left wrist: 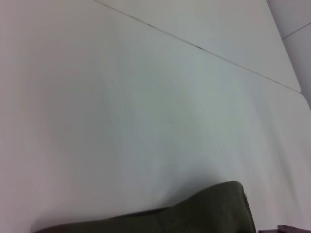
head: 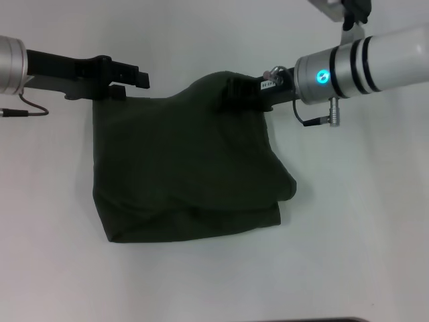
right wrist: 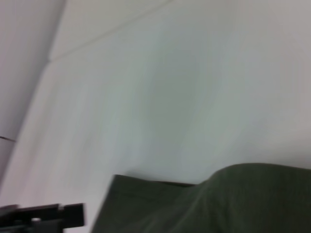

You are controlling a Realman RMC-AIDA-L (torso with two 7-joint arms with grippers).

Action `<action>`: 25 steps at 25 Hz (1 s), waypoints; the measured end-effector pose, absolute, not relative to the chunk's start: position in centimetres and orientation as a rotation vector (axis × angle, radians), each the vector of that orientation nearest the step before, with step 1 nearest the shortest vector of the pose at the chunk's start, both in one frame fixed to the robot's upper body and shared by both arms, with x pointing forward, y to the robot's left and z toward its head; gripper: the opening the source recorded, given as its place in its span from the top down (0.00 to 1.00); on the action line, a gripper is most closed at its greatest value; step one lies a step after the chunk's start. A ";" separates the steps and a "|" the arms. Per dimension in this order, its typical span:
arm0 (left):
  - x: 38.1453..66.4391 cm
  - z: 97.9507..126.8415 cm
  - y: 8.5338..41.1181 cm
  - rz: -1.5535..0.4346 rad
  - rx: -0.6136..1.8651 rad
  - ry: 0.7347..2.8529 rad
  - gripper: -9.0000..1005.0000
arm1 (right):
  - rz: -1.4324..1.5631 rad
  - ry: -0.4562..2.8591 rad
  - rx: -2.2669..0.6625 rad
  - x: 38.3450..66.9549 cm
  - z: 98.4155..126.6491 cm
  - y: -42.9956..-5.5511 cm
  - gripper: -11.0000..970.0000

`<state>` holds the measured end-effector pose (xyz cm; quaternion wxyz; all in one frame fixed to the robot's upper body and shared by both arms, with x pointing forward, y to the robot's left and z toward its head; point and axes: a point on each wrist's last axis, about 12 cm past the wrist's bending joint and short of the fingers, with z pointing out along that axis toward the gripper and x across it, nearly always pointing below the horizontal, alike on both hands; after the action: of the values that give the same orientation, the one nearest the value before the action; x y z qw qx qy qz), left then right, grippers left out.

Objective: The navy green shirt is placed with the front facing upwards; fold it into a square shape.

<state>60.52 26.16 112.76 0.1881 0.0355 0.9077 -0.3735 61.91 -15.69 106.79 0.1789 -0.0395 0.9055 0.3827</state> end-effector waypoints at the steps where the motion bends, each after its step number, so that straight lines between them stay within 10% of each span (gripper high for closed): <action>1: 60.5 112.7 26.2 -1.051 0.100 2.554 0.37 | 1.057 2.568 -0.112 62.0 106.6 -15.6 0.99; 25: 62.0 112.6 26.3 -0.835 0.166 2.529 0.41 | 1.204 2.517 -0.107 61.5 109.6 -19.0 0.99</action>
<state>62.00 26.34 112.61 0.2343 0.0606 0.9213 -0.3044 61.48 -18.97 109.64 0.1738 -0.0378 0.8877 0.4247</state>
